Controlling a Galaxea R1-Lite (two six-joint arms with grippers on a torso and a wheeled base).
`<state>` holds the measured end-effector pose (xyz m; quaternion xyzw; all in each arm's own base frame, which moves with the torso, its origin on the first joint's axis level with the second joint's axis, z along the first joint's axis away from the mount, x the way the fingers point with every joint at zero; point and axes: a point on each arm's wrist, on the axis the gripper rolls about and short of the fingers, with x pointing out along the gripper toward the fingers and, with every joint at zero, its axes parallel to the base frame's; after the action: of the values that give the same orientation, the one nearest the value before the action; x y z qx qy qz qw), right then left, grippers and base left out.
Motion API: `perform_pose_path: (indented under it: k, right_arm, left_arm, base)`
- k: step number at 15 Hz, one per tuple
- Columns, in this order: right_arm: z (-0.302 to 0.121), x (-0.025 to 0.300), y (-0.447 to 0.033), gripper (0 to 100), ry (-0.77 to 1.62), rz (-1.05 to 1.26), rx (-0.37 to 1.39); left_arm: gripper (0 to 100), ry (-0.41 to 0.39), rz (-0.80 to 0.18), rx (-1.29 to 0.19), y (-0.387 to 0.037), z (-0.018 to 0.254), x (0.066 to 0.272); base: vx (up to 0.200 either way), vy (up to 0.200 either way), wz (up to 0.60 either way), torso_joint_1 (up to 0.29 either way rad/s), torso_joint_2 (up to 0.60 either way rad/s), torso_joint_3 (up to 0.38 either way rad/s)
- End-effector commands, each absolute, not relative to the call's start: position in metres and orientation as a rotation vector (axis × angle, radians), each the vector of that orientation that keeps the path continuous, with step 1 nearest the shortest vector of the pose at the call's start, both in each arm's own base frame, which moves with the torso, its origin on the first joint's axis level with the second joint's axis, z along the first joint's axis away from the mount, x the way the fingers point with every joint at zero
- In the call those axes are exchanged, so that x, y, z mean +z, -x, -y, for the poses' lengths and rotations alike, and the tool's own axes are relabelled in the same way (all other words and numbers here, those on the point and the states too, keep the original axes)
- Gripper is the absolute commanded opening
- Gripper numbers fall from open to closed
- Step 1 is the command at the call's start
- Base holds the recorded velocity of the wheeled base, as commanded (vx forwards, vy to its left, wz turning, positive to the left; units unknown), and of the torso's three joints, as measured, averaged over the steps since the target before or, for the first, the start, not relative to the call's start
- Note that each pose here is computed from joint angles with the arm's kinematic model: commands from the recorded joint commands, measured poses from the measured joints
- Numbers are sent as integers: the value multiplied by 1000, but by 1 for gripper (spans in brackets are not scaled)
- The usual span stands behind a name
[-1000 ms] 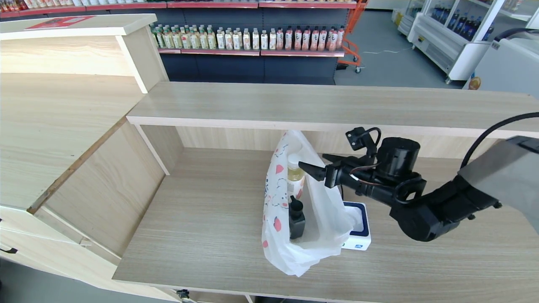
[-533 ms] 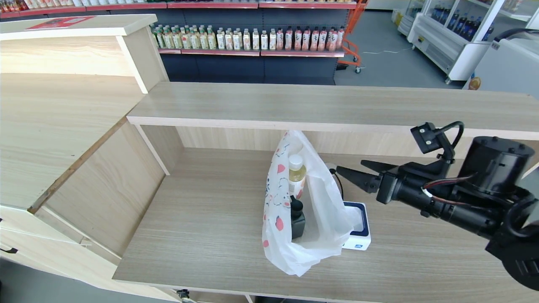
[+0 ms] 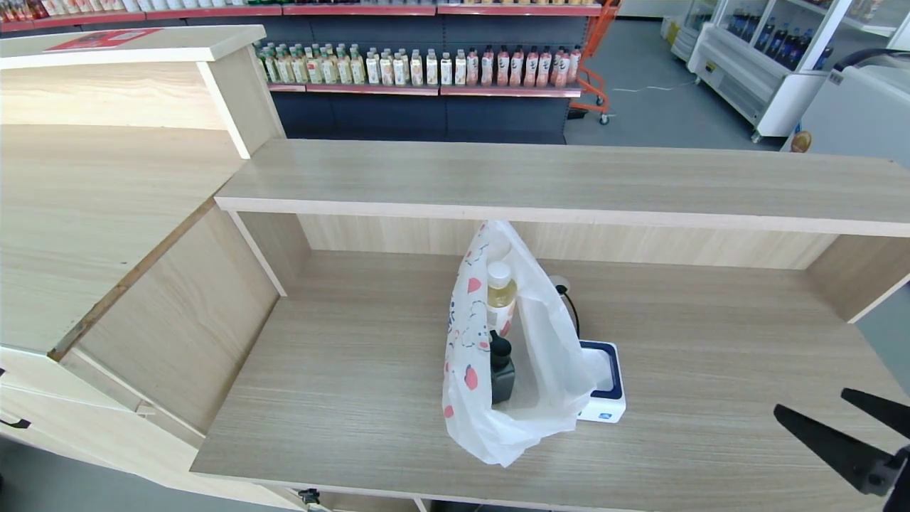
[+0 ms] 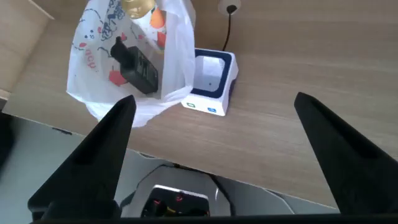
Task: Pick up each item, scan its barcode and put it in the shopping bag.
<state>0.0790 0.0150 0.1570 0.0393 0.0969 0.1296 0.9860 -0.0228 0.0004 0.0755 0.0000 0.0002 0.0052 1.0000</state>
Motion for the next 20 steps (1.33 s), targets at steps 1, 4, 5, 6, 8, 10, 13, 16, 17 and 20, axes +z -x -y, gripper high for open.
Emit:
perform_pose_path:
  k: [1, 4, 5, 6, 8, 10, 13, 16, 17, 20]
  right_arm:
    - [0, 102, -5, 100, -14, -68, 53]
    - [0, 75, 21, 100, 15, -23, -15]
    - [0, 75, 23, 100, 12, 0, -5]
    - [0, 75, 23, 100, 12, 0, -5]
    - [0, 75, 23, 100, 9, 0, -6]
    - [0, 75, 23, 100, 14, 0, -6]
    - [0, 76, 23, 100, -5, 2, -6]
    - [0, 75, 23, 0, -61, 1, -21]
    - [0, 75, 23, 0, -61, 1, -21]
    - [0, 75, 23, 0, -63, 1, -21]
  left_arm:
    - [100, 0, 0, 11, 23, 0, 75]
    - [100, 0, 0, 11, 23, 0, 75]
    - [100, 0, 0, 11, 23, 0, 75]
    - [100, 0, 0, 11, 23, 0, 75]
    - [100, 0, 0, 11, 23, 0, 75]
    - [100, 0, 0, 11, 23, 0, 75]
    - [100, 0, 0, 11, 23, 0, 75]
    - [100, 0, 0, 11, 23, 0, 75]
    - [100, 0, 0, 11, 23, 0, 75]
    - [100, 0, 0, 11, 23, 0, 75]
  base:
    - [0, 0, 0, 0, 0, 0]
    - [0, 0, 0, 0, 0, 0]
    - [0, 0, 0, 0, 0, 0]
    - [0, 0, 0, 0, 0, 0]
    - [0, 0, 0, 0, 0, 0]
    - [0, 0, 0, 0, 0, 0]
    - [0, 0, 0, 0, 0, 0]
    - [0, 0, 0, 0, 0, 0]
    - [0, 0, 0, 0, 0, 0]
    - [0, 0, 0, 0, 0, 0]
